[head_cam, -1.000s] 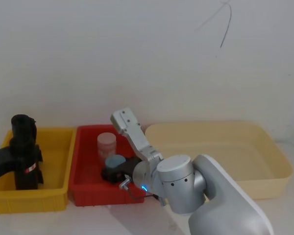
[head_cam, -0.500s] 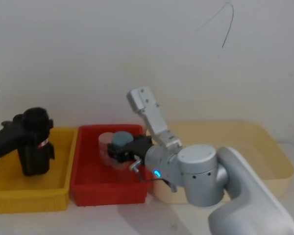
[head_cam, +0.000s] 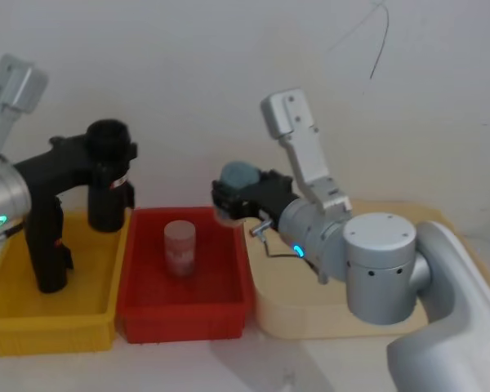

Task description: Pick up the garbage bag with the one hand and transfer it to the other hand.

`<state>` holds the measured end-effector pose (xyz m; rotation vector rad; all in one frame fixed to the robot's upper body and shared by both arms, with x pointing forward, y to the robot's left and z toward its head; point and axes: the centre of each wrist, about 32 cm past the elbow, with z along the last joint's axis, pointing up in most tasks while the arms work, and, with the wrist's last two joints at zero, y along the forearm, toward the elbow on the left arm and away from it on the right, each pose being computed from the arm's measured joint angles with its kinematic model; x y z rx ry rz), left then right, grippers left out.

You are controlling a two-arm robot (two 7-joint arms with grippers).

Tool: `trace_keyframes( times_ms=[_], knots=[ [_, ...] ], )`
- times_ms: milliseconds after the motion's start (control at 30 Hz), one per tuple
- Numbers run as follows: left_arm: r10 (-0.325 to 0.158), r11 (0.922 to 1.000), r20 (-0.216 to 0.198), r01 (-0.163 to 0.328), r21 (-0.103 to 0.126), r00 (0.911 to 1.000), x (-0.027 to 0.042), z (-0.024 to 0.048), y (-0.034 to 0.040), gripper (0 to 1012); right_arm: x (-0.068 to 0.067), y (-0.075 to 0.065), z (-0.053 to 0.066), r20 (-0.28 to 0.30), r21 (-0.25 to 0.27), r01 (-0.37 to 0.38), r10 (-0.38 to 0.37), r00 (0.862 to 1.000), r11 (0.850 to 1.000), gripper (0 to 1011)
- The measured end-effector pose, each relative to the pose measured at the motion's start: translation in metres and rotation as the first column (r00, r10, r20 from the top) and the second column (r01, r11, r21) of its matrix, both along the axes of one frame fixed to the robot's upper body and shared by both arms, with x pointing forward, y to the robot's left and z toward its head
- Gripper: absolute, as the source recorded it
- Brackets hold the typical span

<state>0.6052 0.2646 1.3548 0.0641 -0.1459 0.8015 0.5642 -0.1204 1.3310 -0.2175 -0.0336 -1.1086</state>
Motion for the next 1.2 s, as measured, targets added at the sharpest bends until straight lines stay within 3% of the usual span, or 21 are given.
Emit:
trace_keyframes(
  times_ms=[100,200,267,400,567,700,733,833,967,1000,1033,1067,1100,1200],
  knots=[
    [-0.027,0.9996,0.011,0.027,0.003,0.9996,0.0070,0.0042,-0.0050,376,-0.001,-0.005,0.004,0.025,-0.001,0.036,-0.036,0.999,0.999,675],
    [-0.070,0.9975,0.026,0.070,0.006,0.9972,0.0210,0.0096,-0.0135,376,0.000,-0.011,0.007,0.047,-0.006,0.083,-0.083,0.995,0.996,676],
    [-0.089,0.9960,0.036,0.089,0.006,0.9954,0.0267,0.0128,-0.0165,376,0.000,-0.014,0.008,0.054,-0.009,0.104,-0.103,0.993,0.995,676],
    [-0.132,0.9913,0.038,0.132,0.000,0.9905,0.0431,0.0126,-0.0245,376,0.003,-0.020,0.010,0.069,-0.017,0.158,-0.156,0.985,0.987,675],
    [-0.173,0.9848,0.040,0.173,-0.007,0.9841,0.0580,0.0121,-0.0312,375,0.008,-0.028,0.009,0.073,-0.029,0.226,-0.223,0.972,0.974,676],
    [-0.213,0.9767,0.037,0.214,-0.015,0.9763,0.0731,0.0102,-0.0378,376,0.016,-0.040,0.004,0.058,-0.049,0.306,-0.304,0.951,0.951,675],
    [-0.213,0.9767,0.037,0.214,-0.015,0.9763,0.0731,0.0102,-0.0378,375,0.016,-0.040,0.004,0.058,-0.049,0.306,-0.304,0.951,0.951,675],
    [-0.246,0.9687,0.038,0.247,-0.023,0.9685,0.0849,0.0090,-0.0433,376,0.022,-0.050,-0.001,0.037,-0.066,0.361,-0.360,0.932,0.930,676],
    [-0.274,0.9609,0.042,0.276,-0.028,0.9607,0.0941,0.0083,-0.0474,375,0.026,-0.058,-0.005,0.018,-0.081,0.403,-0.402,0.915,0.912,675],
    [-0.285,0.9576,0.039,0.286,-0.032,0.9578,0.1002,0.0075,-0.0497,376,0.029,-0.062,-0.008,0.008,-0.089,0.420,-0.421,0.907,0.903,675],
    [-0.296,0.9541,0.042,0.297,-0.037,0.9544,0.1020,0.0067,-0.0508,376,0.030,-0.064,-0.009,0.004,-0.092,0.427,-0.429,0.903,0.899,675],
    [-0.319,0.9462,0.038,0.321,-0.044,0.9469,0.1077,0.0045,-0.0566,376,0.032,-0.068,-0.011,-0.008,-0.100,0.443,-0.446,0.895,0.891,676],
    [-0.319,0.9462,0.038,0.321,-0.044,0.9469,0.1077,0.0045,-0.0566,376,0.033,-0.070,-0.012,-0.012,-0.103,0.449,-0.452,0.892,0.888,676],
    [-0.353,0.9337,0.036,0.355,-0.050,0.9349,0.1160,0.0021,-0.0639,375,0.036,-0.077,-0.017,-0.030,-0.114,0.469,-0.475,0.880,0.876,675]
  ],
)
